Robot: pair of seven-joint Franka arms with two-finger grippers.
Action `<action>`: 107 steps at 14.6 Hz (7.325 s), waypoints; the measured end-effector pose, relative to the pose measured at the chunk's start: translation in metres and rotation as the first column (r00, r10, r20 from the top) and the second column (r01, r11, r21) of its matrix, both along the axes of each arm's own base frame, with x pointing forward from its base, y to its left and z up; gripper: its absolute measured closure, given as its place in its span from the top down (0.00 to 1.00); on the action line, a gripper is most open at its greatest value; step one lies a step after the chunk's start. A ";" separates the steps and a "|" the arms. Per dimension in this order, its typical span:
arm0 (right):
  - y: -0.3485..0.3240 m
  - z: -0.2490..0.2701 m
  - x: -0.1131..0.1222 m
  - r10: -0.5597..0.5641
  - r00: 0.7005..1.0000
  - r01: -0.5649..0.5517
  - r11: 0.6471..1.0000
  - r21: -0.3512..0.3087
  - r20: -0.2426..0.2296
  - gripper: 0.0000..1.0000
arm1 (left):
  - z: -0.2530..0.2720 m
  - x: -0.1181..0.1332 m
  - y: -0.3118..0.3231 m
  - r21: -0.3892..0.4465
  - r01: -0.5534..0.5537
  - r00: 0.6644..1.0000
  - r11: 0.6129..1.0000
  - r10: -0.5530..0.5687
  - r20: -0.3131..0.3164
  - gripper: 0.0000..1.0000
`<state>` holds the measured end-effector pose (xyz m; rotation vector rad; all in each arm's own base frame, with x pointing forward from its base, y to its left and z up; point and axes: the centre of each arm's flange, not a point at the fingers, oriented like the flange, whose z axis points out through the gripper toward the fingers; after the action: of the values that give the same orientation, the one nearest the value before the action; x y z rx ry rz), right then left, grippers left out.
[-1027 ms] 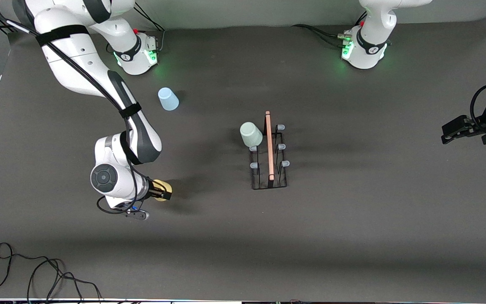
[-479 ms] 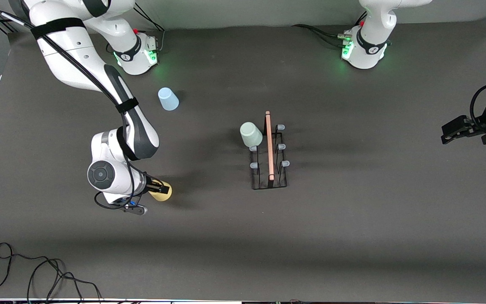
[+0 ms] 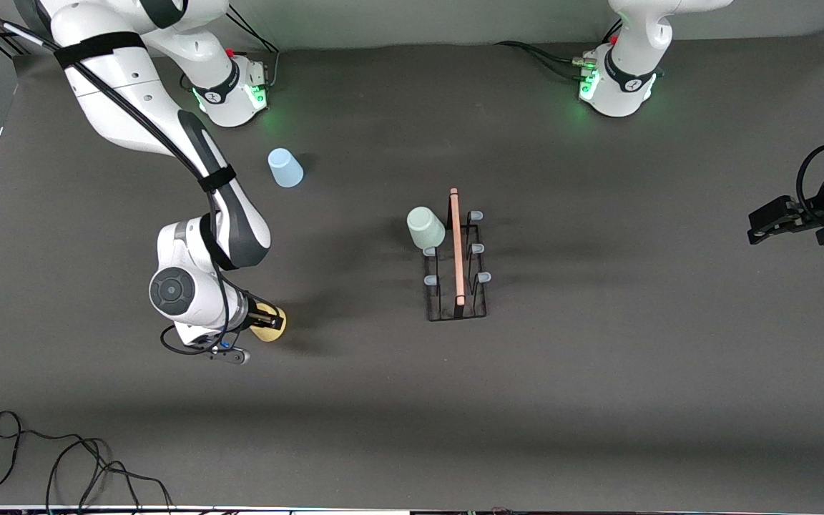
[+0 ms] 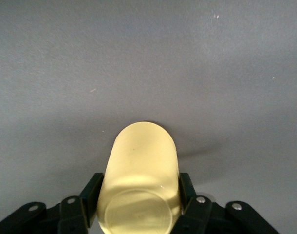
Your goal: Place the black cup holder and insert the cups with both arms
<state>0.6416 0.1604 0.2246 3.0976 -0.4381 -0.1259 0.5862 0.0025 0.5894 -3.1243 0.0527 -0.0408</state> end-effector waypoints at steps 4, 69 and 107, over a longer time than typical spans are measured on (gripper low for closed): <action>0.012 0.052 0.006 -0.034 0.999 0.036 0.999 0.031 -0.042 0.67 | 0.000 0.000 0.000 0.000 0.000 1.000 1.000 0.000 -0.001 1.00; 0.245 0.189 -0.019 -0.350 0.934 0.340 0.932 0.121 0.068 0.84 | -0.001 0.000 0.000 0.001 0.000 1.000 1.000 0.000 -0.003 1.00; -0.209 0.368 -0.122 0.169 0.985 -0.170 0.983 0.065 0.020 1.00 | -0.001 0.000 -0.001 0.002 0.072 0.997 0.997 -0.072 -0.002 1.00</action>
<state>0.5198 -0.0488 0.5928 3.1852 -0.1724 -0.1182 0.5866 0.0017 0.5883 -3.1191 0.1658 -0.0387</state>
